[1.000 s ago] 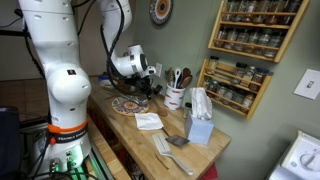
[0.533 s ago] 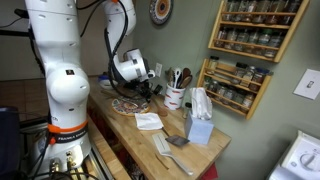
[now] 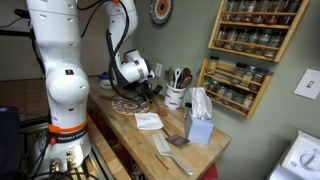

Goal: Put the big soup ladle on the yellow chopping board

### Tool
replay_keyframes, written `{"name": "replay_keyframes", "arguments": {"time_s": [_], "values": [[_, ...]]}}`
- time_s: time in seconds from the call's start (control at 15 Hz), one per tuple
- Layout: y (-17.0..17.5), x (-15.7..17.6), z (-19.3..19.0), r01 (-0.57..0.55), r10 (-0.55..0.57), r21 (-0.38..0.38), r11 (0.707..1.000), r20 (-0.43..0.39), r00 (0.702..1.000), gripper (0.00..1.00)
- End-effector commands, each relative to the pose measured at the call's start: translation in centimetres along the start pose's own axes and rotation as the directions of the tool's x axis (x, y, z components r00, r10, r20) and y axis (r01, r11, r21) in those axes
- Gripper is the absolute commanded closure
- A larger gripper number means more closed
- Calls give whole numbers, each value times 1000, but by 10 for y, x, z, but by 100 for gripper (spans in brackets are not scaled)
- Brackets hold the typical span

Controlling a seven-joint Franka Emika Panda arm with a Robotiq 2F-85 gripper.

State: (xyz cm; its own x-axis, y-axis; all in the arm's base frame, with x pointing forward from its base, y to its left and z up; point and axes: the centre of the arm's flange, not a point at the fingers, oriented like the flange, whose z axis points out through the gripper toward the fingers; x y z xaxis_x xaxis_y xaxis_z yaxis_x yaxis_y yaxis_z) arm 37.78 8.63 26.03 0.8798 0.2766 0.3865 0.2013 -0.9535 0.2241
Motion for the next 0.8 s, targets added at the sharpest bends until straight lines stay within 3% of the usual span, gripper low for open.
{"name": "replay_keyframes", "arguments": {"time_s": [0.0,0.13,0.4,0.73], "values": [[11,-10,-18,-12,13,31,999,-23,1000,11],[16,-4,-27,-23,24,60,998,-13,1000,0],[25,8,-39,-55,51,127,990,36,998,0],[14,25,-46,-79,70,151,985,65,995,0]]}}
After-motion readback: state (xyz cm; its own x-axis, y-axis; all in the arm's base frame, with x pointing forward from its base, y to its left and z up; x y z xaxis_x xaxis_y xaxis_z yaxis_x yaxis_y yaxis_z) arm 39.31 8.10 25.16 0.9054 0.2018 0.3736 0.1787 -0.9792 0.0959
